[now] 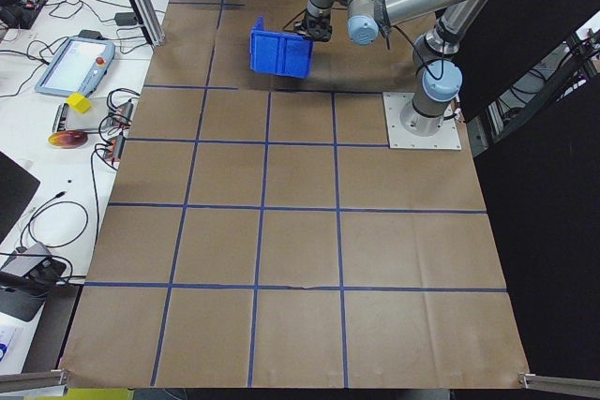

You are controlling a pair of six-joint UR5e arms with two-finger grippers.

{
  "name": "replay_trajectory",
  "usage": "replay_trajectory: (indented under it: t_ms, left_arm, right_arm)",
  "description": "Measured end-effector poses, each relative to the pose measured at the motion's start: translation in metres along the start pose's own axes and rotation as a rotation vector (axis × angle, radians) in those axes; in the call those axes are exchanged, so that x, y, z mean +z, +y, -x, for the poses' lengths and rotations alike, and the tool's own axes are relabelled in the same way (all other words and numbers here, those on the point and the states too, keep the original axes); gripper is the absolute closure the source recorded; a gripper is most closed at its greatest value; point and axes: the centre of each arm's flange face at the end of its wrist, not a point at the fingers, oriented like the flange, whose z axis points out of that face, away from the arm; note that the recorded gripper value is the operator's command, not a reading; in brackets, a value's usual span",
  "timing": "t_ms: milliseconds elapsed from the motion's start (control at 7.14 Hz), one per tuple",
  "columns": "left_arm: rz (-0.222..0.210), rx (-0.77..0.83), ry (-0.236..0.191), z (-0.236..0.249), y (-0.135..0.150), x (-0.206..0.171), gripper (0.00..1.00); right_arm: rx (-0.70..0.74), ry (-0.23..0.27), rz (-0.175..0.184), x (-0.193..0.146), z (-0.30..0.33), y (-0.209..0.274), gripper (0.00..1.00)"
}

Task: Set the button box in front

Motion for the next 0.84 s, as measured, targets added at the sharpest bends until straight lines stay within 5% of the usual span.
replay_trajectory:
  t_ms: [560, 840]
  left_arm:
    - [0.284, -0.087, 0.000, -0.115, 0.016, 0.010, 1.00]
    - [0.373, -0.117, -0.005, -0.157, 0.023, 0.045, 1.00]
  right_arm:
    - [-0.039, -0.066, -0.038, 0.003, 0.101, 0.080, 0.93]
    - [-0.017, -0.092, -0.053, 0.009, 0.150, 0.091, 0.93]
